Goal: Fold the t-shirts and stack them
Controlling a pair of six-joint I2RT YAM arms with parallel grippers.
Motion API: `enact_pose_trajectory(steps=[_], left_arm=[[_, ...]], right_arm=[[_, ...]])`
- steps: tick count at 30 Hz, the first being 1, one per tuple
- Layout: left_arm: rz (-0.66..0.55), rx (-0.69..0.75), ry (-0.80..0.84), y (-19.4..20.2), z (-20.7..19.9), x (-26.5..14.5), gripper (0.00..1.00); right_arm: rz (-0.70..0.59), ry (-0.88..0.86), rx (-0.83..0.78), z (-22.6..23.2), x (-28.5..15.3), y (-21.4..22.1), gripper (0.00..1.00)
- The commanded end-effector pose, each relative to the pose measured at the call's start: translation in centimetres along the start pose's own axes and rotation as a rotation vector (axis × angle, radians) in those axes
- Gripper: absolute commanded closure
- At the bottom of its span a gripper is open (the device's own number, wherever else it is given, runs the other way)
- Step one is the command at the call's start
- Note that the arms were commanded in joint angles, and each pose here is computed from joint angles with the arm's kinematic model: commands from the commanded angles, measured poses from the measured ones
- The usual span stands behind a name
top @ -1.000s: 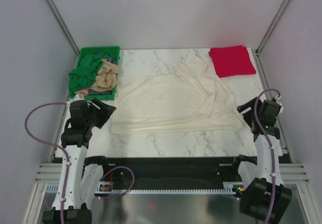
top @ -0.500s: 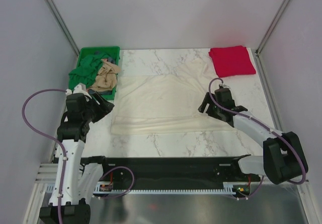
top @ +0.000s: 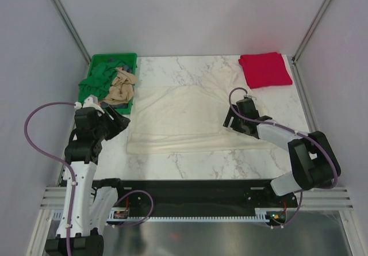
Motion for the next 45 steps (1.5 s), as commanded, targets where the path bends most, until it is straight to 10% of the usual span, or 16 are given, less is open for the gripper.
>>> enact_pose_trajectory(steps=[1,17,29,45], left_arm=[[-0.015,0.045,0.025,-0.3,-0.2,0.0,0.33],[-0.027,0.047,0.029,-0.4,-0.2,-0.3,0.34],[-0.021,0.043,0.027,-0.3,-0.1,-0.1,0.34],[0.000,0.042,0.031,-0.1,-0.2,0.3,0.37]], right_arm=[[-0.067,-0.043,0.013,1.8,0.4,-2.5,0.14],[-0.217,-0.356,-0.119,13.5,0.4,-13.3,0.13],[-0.373,-0.174,-0.042,10.3,3.7,-28.0,0.12],[-0.396,0.078,-0.229,7.5,17.4,-30.6,0.14]])
Point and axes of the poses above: each gripper's point midway between its finger pads, its own x axis out along the fingers, its own z axis along the line the jaws close on, y = z × x, the point moved 4 cm from there along -x, back along the fingers, and after that the axes turned 3 degrees about -x, right-handed, at the moved point
